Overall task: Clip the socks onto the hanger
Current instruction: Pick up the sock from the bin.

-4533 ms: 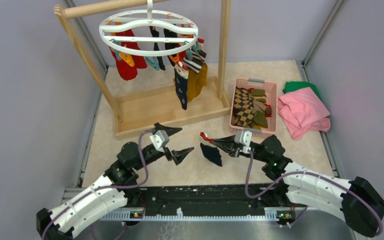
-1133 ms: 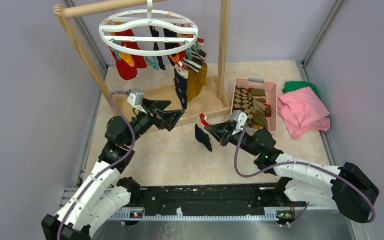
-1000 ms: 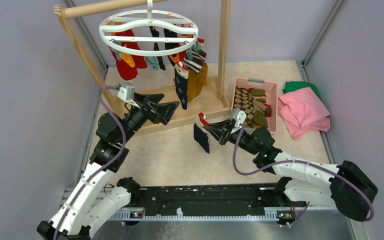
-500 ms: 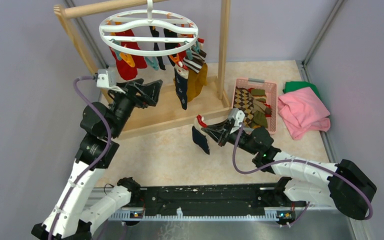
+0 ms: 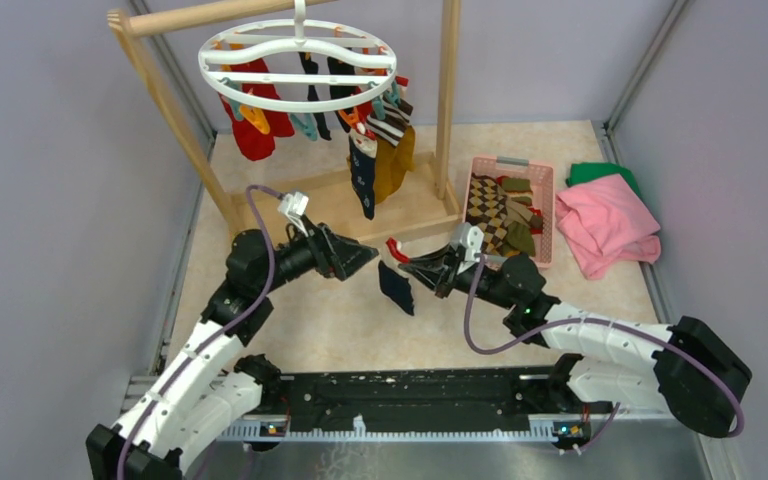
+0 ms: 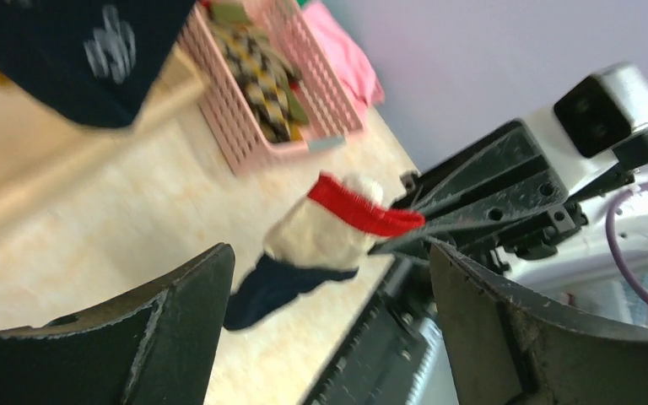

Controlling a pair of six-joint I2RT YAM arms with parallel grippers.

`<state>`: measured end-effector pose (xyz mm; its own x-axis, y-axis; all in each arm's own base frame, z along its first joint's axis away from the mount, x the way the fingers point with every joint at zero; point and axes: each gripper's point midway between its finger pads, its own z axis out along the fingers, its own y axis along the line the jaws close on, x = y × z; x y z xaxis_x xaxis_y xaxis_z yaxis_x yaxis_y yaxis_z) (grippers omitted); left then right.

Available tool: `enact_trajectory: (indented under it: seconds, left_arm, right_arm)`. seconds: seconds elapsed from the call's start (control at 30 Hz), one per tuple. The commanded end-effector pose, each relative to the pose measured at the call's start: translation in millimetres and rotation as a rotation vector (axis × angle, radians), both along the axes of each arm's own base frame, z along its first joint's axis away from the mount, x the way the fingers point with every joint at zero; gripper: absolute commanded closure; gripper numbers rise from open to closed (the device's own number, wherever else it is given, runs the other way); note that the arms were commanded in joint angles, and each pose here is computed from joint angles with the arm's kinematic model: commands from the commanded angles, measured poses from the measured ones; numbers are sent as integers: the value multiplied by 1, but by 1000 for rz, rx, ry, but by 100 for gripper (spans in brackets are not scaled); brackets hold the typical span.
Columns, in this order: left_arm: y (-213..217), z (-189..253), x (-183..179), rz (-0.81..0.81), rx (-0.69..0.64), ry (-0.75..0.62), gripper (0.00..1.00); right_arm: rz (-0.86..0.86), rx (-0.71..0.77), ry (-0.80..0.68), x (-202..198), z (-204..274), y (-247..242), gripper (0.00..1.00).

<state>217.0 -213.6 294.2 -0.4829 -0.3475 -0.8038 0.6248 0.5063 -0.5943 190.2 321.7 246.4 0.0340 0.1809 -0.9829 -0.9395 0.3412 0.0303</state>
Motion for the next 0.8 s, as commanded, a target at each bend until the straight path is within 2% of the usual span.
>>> enact_trajectory:
  seconds: [0.0,0.17,0.33,0.57,0.77]
  left_arm:
    - [-21,-11,-25,-171,-158,151,8]
    - [-26,-24,-22,-149,-268,258,2]
    - [-40,-36,-19,-159,-305,336,1]
    - [-55,-52,-13,-147,-290,395,1]
    - [-54,-57,-8,-119,-287,395,4]
  right_arm:
    - [-6,5,-63,1,15,8,100]
    - [-34,-16,-62,7,10,9,100]
    - [-19,-63,-83,4,1,19,100]
    - [22,-114,-139,-9,-4,31,100]
    - [42,-146,-153,-14,-11,35,100]
